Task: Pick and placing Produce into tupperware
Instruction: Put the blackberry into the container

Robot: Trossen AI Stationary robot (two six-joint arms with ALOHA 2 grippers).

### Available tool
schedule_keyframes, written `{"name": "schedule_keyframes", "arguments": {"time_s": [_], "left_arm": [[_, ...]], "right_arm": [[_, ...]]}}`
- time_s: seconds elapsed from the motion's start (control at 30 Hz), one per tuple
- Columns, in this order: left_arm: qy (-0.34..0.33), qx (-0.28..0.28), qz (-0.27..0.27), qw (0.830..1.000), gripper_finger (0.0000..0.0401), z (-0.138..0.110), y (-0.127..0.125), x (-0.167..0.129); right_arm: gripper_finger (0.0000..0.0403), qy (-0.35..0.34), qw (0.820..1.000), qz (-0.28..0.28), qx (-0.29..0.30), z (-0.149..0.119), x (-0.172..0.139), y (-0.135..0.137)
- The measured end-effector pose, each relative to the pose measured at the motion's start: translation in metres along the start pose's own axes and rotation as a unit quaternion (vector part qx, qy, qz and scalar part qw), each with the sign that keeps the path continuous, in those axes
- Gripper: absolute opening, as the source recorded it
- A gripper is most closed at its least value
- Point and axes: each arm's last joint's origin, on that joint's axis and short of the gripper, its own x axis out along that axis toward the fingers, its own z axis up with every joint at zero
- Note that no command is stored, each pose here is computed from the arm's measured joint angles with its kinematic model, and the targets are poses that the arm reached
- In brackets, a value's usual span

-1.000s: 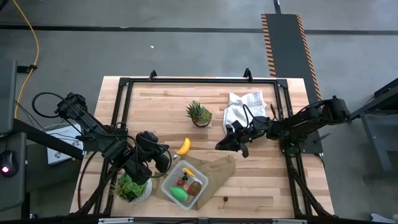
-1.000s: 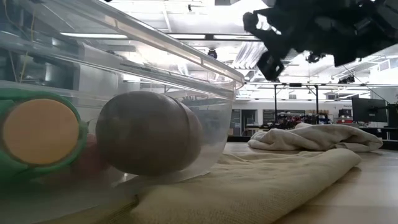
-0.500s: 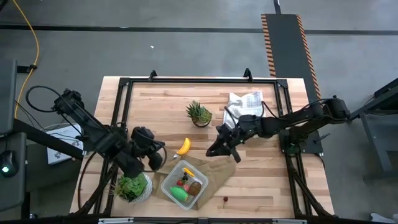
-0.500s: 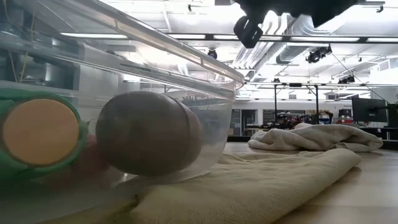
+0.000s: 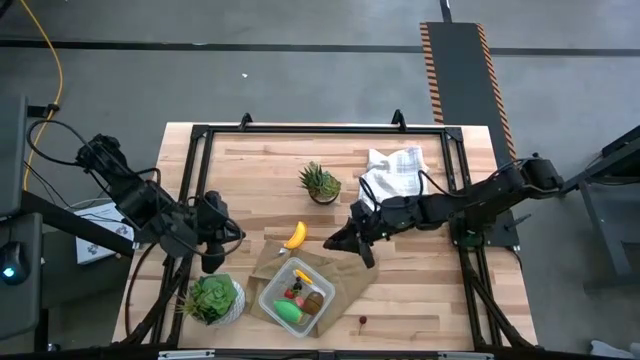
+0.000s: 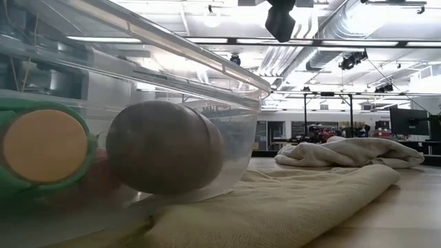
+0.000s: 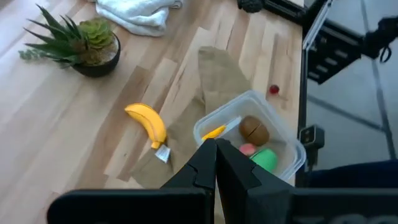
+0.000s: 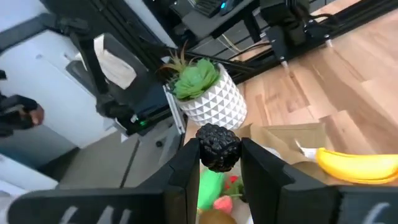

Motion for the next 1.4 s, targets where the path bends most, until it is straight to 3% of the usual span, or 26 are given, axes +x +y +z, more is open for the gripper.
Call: {"name": "schedule_keyframes", "arguments": {"time_s": [0.23, 0.37, 0.73, 0.93, 1.4], "left_arm": [[0.025, 0.040, 0.028, 0.998, 0.0001, -0.005, 0.011, -0.005], [0.043, 0.046, 0.028, 0.998, 0.0000, -0.007, 0.012, -0.005], [0.088, 0.051, 0.012, 0.995, 0.0000, -0.011, 0.013, -0.006], [0.094, 0.051, 0.008, 0.994, 0.0001, -0.011, 0.013, -0.006], [0.090, 0.058, 0.011, 0.994, 0.0001, -0.011, 0.013, -0.005]], "right_arm": [[0.0083, -0.001, 0.998, 0.015, 0.059, -0.021, 0.026, 0.008], [0.0083, 0.014, 0.999, 0.007, 0.052, -0.023, 0.056, 0.020], [0.0083, 0.163, 0.983, -0.086, 0.023, -0.015, 0.123, 0.038], [0.0083, 0.229, 0.962, -0.144, 0.049, -0.020, 0.133, 0.048], [0.0082, 0.252, 0.939, -0.222, 0.078, -0.038, 0.135, 0.059]]}}
